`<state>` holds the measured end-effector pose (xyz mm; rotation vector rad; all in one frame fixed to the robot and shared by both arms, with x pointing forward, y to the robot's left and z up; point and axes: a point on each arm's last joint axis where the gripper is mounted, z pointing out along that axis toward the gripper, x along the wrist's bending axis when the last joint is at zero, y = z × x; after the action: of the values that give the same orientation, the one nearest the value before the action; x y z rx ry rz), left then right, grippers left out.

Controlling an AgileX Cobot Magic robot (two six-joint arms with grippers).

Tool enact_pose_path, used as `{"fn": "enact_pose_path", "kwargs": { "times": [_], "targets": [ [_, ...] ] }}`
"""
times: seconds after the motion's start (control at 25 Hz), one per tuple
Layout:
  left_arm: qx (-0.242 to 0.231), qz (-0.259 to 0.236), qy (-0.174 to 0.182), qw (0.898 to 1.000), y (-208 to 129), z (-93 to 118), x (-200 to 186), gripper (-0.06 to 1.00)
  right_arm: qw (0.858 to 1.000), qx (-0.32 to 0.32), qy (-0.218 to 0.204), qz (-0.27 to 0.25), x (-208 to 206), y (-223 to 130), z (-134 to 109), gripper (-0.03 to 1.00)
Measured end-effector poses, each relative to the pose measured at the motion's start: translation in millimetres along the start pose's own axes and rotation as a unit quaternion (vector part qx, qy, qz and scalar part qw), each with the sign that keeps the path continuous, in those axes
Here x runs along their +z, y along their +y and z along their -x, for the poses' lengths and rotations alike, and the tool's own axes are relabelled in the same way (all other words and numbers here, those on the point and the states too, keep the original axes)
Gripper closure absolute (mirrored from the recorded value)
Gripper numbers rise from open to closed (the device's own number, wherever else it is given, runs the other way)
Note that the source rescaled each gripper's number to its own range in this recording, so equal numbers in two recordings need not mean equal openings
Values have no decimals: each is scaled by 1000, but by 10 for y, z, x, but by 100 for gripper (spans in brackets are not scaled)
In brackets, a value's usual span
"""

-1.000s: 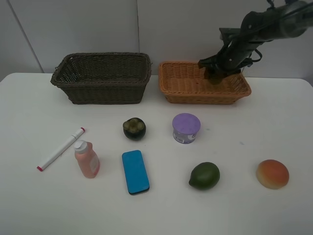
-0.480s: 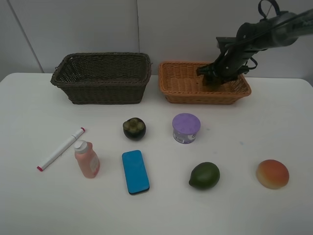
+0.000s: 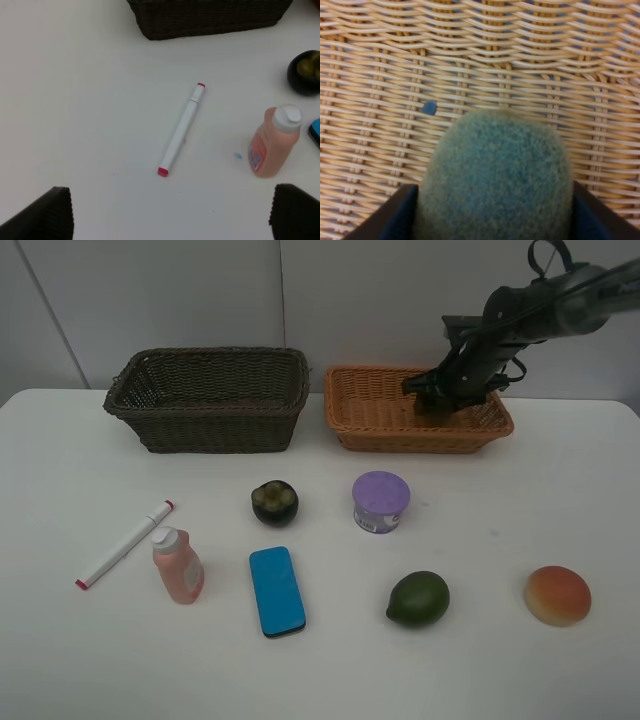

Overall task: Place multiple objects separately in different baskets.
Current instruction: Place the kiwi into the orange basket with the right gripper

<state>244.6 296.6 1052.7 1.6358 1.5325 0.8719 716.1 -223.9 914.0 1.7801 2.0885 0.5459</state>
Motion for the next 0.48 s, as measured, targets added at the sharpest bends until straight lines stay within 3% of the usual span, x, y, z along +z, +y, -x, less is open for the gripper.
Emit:
{"fn": "enact_pose_path", "kwargs": {
  "times": [0.04,0.08,0.2,0.24,0.36,0.48],
  "targets": [
    [0,0,0,1000,0,0,0,-6,1000,0,0,1,0,1,0,95],
    [0,0,0,1000,0,0,0,-6,1000,0,0,2,0,3,0,87],
    [0,0,0,1000,0,0,0,-6,1000,0,0,6,-3,16,0,28],
    [0,0,0,1000,0,0,0,-6,1000,-1,-1,6,-3,16,1,16],
    [0,0,0,1000,0,0,0,-6,1000,-4,-3,6,-3,16,5,1],
    [0,0,0,1000,0,0,0,-6,1000,-7,-4,7,-3,16,8,-2]
  ]
}}
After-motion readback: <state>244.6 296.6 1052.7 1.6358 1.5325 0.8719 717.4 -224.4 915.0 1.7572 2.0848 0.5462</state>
